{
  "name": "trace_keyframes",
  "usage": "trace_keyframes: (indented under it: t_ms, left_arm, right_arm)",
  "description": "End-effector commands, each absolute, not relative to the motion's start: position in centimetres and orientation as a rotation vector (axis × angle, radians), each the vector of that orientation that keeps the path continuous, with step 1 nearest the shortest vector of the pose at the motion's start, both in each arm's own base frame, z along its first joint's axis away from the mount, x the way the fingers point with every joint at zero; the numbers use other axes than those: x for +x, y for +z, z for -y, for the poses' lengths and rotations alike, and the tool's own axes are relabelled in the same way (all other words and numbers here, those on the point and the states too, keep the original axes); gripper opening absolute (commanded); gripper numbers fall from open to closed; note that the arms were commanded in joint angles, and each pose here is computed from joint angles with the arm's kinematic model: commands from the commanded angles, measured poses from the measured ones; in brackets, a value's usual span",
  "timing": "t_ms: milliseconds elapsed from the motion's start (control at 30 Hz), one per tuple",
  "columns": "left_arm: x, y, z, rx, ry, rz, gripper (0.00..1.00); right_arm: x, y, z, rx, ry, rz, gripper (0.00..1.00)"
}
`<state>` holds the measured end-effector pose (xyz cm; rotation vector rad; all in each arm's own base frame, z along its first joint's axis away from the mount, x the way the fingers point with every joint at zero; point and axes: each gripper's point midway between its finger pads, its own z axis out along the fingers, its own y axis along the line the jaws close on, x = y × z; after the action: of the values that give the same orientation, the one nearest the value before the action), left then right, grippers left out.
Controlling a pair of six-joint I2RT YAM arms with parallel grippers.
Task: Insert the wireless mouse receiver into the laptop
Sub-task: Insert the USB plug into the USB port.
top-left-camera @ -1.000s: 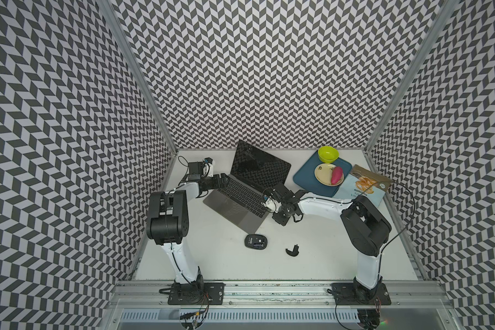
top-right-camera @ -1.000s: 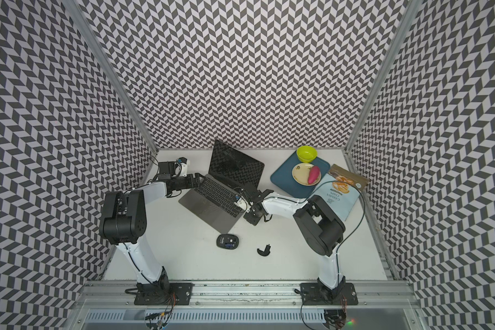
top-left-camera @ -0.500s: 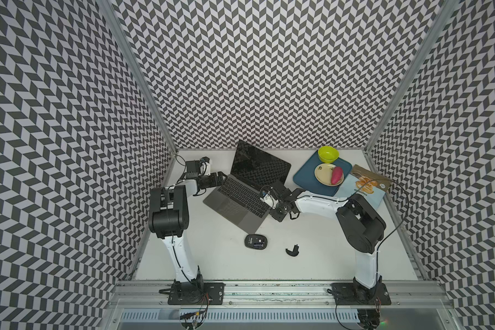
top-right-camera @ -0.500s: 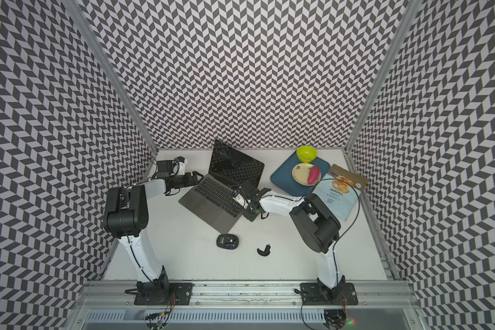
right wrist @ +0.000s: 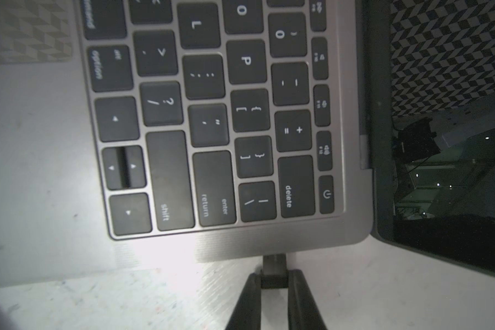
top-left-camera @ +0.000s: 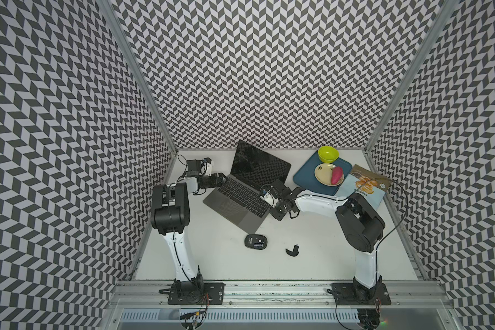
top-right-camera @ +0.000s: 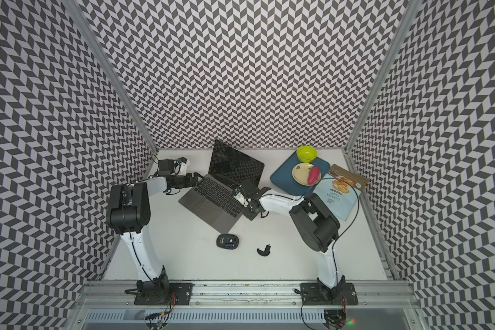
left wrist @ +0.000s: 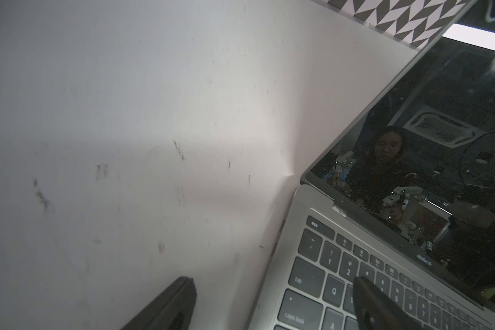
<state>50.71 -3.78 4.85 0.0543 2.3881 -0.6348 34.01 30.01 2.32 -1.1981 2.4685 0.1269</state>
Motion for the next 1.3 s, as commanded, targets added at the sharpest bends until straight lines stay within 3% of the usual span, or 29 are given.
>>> trace_keyframes:
  t_ms: [0, 200, 1267]
  left_arm:
    - [49.8, 3.4, 4.5, 0.073, -0.701, -2.437, 0.9]
    - [49.2, 2.6, 5.7, 0.113, -0.732, -2.467, 0.88]
    - [47.6, 1.7, 8.5, 0.238, -0.865, -2.49, 0.77]
  right_arm:
    - [34.4, 2.1, -31.2, -1.191, 0.194, -2.449, 0.18]
    - [34.4, 3.5, -32.6, -1.165, 0.298, -2.409, 0.18]
    - [38.5, 6.7, -34.6, -1.052, 0.331, -2.217, 0.18]
